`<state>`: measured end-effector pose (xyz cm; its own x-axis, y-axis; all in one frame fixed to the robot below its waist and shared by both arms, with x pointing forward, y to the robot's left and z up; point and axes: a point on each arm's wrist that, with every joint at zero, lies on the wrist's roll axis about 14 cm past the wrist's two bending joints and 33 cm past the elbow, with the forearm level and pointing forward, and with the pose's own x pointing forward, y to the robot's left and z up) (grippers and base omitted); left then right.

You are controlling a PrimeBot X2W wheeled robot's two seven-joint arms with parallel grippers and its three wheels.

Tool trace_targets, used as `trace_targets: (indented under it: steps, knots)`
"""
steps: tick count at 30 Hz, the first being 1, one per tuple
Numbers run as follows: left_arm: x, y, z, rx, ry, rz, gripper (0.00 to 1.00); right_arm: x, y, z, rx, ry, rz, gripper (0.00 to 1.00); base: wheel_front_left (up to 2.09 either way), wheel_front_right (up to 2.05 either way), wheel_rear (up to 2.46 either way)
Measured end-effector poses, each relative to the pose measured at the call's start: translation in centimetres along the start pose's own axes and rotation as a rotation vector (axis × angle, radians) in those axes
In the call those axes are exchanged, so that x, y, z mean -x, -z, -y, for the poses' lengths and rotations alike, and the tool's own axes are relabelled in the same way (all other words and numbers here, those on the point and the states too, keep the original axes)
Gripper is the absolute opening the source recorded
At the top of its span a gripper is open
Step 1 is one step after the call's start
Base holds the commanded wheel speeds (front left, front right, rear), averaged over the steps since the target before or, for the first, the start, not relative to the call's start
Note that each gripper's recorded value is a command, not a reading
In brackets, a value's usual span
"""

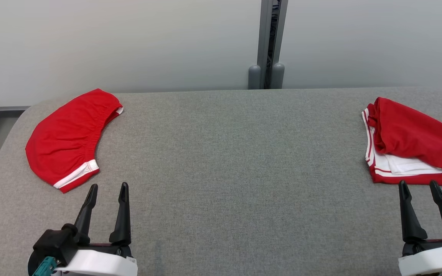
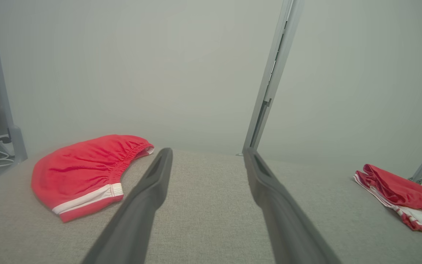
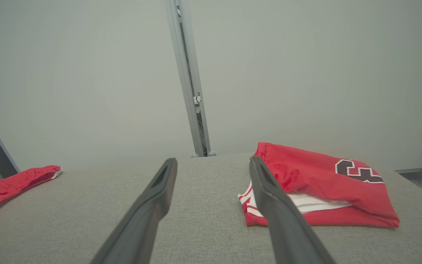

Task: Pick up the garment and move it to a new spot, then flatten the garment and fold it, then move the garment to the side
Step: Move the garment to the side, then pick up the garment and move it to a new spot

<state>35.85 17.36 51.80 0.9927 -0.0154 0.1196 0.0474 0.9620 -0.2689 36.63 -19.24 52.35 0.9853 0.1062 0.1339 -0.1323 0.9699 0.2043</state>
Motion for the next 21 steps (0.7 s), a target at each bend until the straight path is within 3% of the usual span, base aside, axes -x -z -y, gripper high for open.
trace_targets:
  steps: [21]
  knots:
    - [0.27,0.51,-0.39,-0.01,0.003,-0.014,1.0,-0.15,-0.11,-0.19,0.012,0.0,0.006,1.0,0.0,0.0,0.0]
